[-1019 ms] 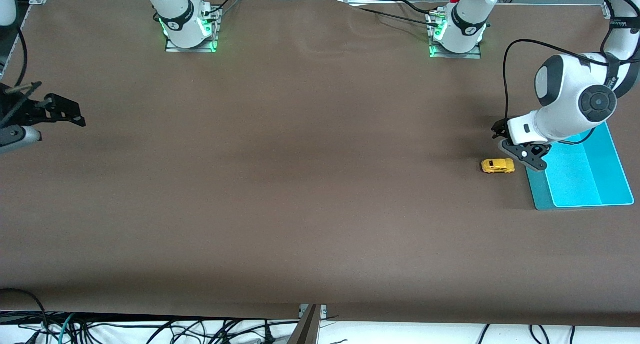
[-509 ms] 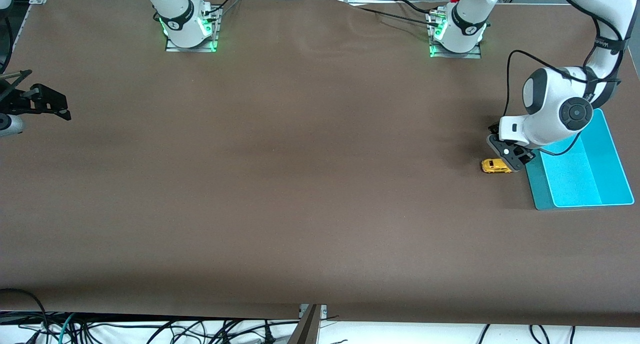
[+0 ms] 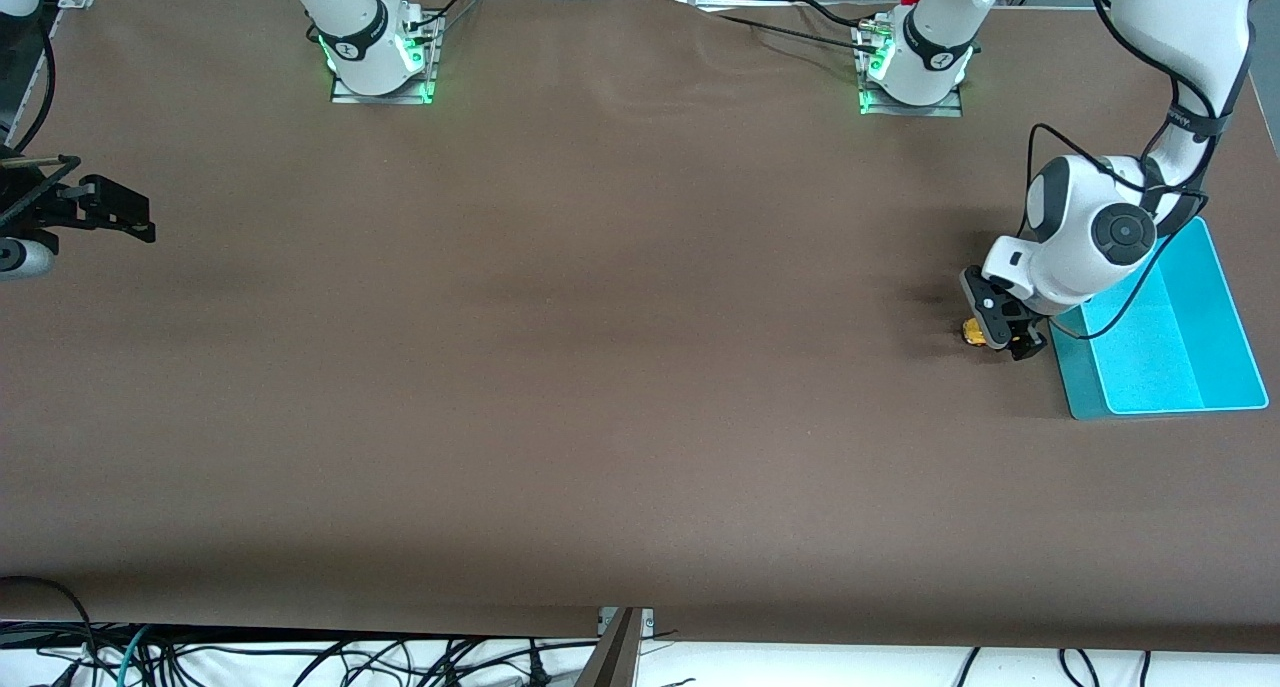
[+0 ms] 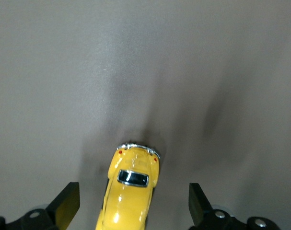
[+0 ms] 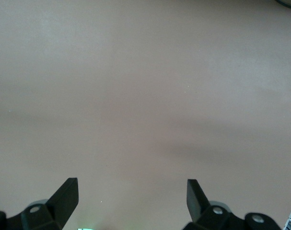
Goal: Wind and store yellow beetle car
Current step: 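Close the left gripper on the yellow car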
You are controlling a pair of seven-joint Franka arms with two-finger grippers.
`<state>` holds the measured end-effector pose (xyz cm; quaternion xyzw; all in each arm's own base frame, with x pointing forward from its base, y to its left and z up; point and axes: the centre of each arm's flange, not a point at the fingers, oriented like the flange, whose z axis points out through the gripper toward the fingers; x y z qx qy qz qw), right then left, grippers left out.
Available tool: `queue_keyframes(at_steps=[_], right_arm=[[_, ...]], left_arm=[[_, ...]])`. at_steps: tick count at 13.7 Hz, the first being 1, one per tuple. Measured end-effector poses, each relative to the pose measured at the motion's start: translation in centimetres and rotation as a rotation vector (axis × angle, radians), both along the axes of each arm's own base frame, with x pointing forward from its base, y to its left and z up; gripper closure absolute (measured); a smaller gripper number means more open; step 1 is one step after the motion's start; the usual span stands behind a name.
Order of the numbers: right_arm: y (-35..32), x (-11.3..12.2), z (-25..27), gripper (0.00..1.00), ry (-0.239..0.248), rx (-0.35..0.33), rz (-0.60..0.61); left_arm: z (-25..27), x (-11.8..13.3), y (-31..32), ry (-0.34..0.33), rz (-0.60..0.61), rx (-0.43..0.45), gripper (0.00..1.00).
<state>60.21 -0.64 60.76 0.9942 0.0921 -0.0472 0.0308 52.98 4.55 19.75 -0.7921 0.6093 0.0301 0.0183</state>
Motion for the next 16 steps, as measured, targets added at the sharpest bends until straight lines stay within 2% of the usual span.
queue_keyframes(at_steps=[8,10,14,16], right_arm=[[0.1,0.0,-0.3,0.00,0.007,-0.004,0.000],[0.1,0.0,-0.3,0.00,0.007,-0.004,0.000],[0.4,0.0,-0.3,0.00,0.007,-0.004,0.005],[1.1,0.0,-0.3,0.00,0.007,-0.006,0.014]], left_arm=[[-2.2,0.3,1.6,-0.029,-0.019,0.001,0.00],[-2.1,0.4,1.6,-0.032,-0.018,0.002,0.04],[-1.8,0.7,1.7,-0.040,-0.017,0.003,0.50],[-1.3,1.1,1.8,-0.055,-0.012,0.005,0.50]])
